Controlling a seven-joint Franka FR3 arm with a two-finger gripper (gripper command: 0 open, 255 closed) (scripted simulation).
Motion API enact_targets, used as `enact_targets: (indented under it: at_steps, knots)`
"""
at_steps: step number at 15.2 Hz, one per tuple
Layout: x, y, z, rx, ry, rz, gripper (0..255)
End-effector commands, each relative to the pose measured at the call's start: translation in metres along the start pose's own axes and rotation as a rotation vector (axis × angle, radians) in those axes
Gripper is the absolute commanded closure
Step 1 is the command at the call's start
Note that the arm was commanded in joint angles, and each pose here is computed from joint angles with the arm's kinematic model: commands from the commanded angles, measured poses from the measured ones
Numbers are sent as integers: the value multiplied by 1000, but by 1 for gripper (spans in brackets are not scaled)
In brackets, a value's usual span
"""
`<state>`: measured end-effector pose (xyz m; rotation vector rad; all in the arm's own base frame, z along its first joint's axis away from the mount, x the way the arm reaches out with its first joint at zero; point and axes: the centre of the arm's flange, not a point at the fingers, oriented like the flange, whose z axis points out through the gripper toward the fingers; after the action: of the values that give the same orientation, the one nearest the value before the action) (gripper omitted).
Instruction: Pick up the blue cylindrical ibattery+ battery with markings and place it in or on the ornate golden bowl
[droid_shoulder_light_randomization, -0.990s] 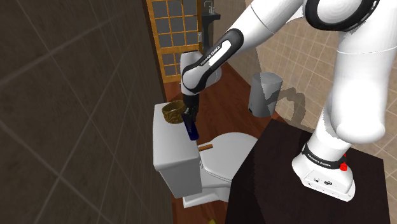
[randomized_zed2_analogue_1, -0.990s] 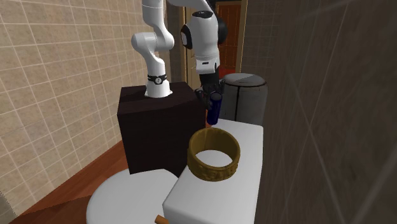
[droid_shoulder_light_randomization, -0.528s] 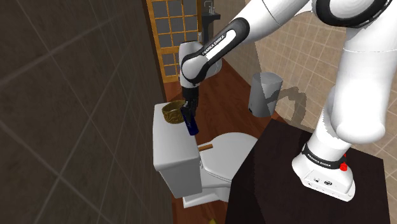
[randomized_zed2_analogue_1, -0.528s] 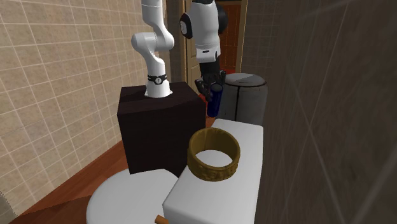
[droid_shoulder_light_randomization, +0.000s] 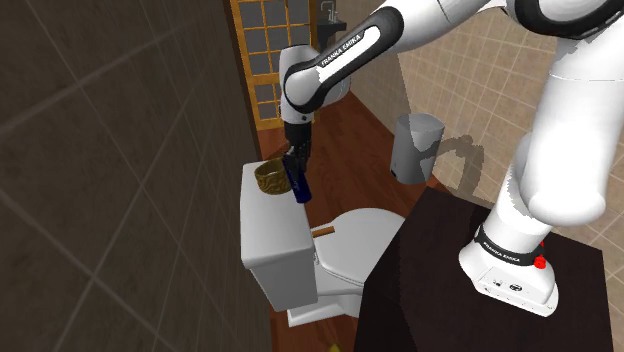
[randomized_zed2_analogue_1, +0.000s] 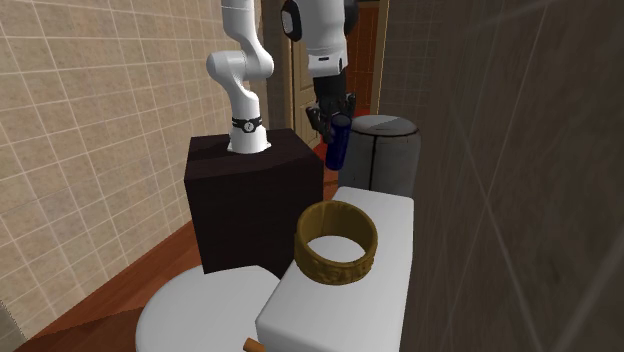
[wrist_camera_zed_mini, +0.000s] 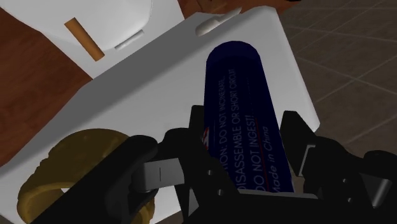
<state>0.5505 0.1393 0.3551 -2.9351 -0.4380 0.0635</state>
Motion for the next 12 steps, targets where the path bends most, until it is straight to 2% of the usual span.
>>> enact_targets:
  at_steps: [1,12]
  knots:
    - [0,-1,-6,0,0,0,255]
    - [112,87,-32,0,0,0,255]
